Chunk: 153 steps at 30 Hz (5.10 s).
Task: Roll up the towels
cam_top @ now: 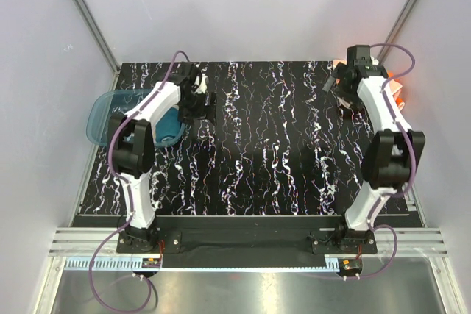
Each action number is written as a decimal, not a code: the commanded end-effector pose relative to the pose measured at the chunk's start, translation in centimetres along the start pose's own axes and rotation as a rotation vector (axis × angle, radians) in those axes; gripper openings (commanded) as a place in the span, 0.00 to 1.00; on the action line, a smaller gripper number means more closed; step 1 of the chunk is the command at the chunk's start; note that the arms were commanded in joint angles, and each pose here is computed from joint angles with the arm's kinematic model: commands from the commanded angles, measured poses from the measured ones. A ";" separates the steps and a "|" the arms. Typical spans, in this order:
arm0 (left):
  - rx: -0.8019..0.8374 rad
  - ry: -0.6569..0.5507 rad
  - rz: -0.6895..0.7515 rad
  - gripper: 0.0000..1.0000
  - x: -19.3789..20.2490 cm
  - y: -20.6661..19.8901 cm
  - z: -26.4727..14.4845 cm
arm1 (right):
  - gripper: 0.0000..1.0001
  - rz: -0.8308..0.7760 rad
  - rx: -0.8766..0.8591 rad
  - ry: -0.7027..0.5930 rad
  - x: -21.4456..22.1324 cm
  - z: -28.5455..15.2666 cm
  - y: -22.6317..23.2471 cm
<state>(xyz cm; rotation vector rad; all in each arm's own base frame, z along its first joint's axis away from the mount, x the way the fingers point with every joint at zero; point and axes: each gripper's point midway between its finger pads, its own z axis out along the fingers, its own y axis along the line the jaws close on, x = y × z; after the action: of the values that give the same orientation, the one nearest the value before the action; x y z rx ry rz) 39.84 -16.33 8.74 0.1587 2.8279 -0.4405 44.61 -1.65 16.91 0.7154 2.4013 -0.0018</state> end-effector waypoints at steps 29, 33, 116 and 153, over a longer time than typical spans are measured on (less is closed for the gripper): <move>0.113 -0.163 0.145 0.99 0.8 -4.0 -5.0 | 0.00 0.122 -0.112 0.149 1.8 8.2 3.4; 0.136 -0.195 0.163 0.99 0.6 -4.6 -5.6 | 0.00 0.175 -0.358 0.222 7.8 2.3 10.2; 0.280 -0.375 0.019 0.99 -5.5 -9.2 -4.3 | 0.00 -0.292 -0.094 -0.119 13.1 -21.4 3.4; 0.123 -0.134 0.117 0.00 2.6 -10.2 7.4 | 0.00 -0.104 -0.047 -0.206 7.6 -19.5 -1.8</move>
<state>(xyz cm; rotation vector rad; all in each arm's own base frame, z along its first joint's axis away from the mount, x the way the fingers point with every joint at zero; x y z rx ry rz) 35.20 -27.10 2.28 0.2557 2.7323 -0.5878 25.95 3.90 25.47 0.5368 2.3144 -0.1053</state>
